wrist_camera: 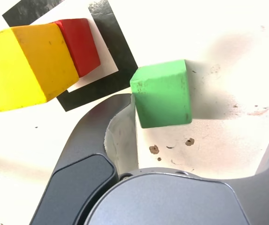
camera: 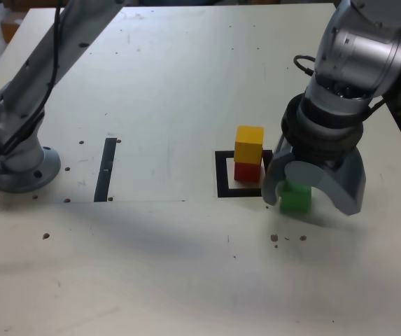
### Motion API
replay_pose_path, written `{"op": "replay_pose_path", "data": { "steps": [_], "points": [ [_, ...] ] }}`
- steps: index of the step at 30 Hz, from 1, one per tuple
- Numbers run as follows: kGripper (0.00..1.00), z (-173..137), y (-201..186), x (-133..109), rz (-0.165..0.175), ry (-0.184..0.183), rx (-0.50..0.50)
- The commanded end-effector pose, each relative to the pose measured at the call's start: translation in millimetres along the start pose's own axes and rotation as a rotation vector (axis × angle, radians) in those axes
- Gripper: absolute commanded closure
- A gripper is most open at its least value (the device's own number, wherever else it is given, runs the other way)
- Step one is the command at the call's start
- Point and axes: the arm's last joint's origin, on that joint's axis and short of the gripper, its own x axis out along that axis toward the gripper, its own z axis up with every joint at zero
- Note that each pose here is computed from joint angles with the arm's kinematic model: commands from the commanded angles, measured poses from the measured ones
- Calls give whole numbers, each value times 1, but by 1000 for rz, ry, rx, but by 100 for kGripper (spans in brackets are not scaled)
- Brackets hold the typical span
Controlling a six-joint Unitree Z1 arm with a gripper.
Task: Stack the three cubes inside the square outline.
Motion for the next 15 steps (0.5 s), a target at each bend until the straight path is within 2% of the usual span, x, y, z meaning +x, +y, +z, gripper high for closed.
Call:
{"op": "replay_pose_path", "data": {
  "steps": [1, 8, 15],
  "points": [
    [2, 5, 4, 6, -6, 5, 1],
    [9, 10, 16, 12, -1, 11, 5],
    [9, 7, 29, 16, 1, 30, -6]
  ]
}}
